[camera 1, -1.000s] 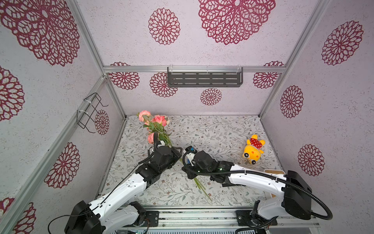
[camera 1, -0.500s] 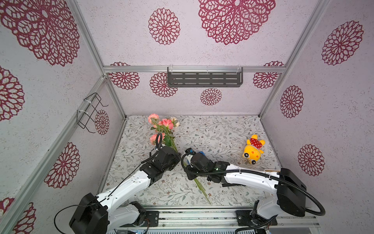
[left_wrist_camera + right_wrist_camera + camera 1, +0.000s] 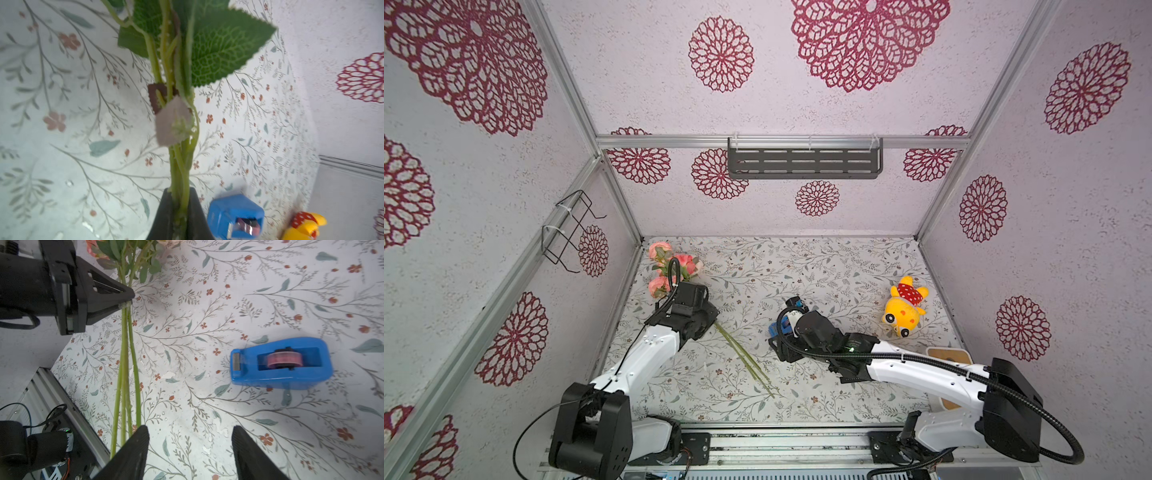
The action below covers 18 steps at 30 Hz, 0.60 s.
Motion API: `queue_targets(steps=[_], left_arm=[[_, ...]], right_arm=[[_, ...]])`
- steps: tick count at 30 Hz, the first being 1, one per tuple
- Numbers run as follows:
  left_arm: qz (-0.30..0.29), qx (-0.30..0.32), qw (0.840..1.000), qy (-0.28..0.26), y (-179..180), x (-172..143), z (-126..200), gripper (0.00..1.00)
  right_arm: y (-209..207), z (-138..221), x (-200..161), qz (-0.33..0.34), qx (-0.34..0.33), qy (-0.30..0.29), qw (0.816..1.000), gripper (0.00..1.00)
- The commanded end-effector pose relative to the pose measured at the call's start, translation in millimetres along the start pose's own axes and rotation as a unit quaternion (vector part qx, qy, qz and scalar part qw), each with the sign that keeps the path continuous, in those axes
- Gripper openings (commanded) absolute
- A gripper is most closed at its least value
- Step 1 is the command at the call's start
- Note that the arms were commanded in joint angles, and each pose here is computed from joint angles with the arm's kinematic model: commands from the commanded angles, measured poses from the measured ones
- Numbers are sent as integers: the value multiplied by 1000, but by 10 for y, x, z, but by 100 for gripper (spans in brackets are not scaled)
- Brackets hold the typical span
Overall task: Wrap bouquets with tape
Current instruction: Place the wrapped bouquet at the center of the board.
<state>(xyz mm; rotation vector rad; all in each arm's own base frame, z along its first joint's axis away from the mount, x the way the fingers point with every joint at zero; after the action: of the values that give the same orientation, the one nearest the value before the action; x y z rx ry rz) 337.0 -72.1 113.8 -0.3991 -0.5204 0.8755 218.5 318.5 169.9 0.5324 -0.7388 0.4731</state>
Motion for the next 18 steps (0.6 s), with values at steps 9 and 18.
queue_targets(steps=[9,18], left_arm=[[-171,140,974,54,60,223,-487,0],[-141,203,967,62,299,345,-874,4]], right_arm=[[-416,295,-47,-37,-42,-26,998,67],[-594,421,-79,-47,-61,-35,996,67]])
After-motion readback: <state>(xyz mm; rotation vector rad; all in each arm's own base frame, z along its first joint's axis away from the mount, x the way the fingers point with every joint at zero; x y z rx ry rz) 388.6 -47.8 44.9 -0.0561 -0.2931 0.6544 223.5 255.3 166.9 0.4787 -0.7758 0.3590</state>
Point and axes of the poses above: each gripper's point midway between its finger pads, its own z axis back along the fingers, its own y axis along the line the jaws close on, x = y × z, the point moved 1 cm from there along z, back along the fingers, and after that the axes turned 8 degrees about z, right-handed, at the moved point
